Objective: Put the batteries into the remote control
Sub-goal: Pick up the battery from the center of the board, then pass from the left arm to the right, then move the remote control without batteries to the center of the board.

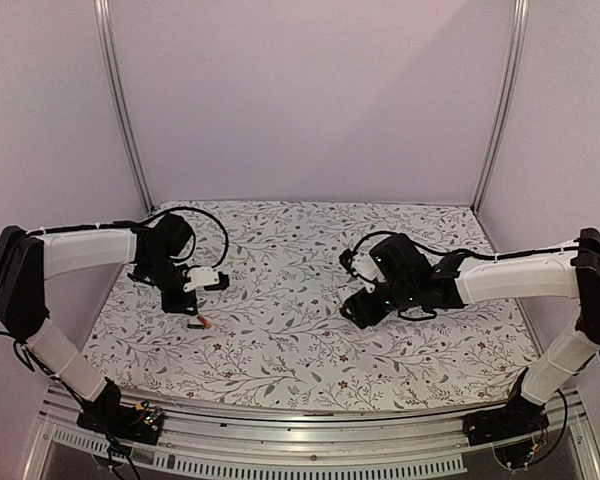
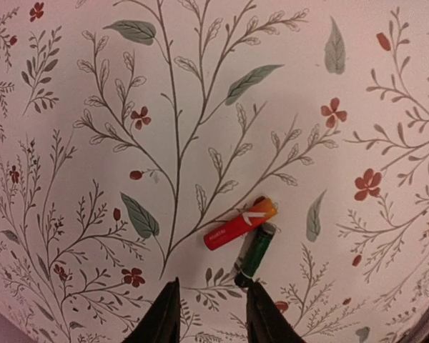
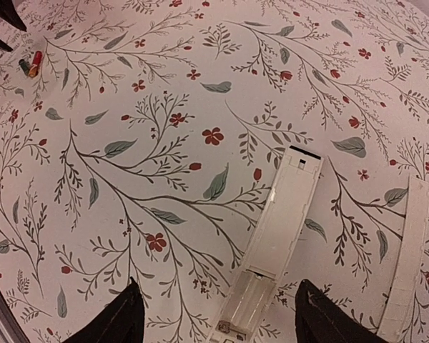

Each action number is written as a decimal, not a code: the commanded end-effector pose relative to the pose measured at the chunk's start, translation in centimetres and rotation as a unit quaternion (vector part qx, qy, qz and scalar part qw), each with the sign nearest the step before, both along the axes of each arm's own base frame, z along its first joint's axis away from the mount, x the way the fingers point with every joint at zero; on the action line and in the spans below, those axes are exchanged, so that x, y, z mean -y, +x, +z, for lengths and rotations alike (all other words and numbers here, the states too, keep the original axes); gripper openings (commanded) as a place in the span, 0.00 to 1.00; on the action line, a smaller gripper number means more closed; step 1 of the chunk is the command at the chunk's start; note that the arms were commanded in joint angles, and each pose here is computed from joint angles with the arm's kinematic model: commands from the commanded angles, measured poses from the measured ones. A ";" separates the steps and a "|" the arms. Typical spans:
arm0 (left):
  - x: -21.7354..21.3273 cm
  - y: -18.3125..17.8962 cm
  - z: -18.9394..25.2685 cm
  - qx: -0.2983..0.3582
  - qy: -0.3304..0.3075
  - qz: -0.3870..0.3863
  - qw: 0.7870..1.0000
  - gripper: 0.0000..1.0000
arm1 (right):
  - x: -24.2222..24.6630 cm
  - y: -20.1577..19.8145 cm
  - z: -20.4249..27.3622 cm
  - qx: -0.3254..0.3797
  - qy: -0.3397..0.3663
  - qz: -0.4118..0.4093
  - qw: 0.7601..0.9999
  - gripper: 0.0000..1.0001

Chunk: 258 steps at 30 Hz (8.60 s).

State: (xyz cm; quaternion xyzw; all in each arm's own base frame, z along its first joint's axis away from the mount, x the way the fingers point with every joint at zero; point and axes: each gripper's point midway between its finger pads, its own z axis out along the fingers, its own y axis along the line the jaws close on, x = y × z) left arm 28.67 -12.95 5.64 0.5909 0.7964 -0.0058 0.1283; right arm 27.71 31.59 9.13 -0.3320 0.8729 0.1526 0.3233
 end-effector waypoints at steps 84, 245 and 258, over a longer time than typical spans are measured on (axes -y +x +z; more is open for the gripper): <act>10.9 -1.9 -7.8 -0.111 -0.051 -0.096 0.988 0.00 | 0.2 -0.3 2.7 0.009 0.034 0.019 0.999 0.74; 28.1 0.4 3.5 0.084 -0.244 -0.326 0.909 0.94 | 4.0 6.8 4.0 -0.095 -0.001 -0.047 0.994 0.00; 27.6 3.5 -4.8 0.021 -0.086 -0.419 0.904 0.93 | 7.4 5.9 5.4 -0.081 0.015 -0.070 0.994 0.00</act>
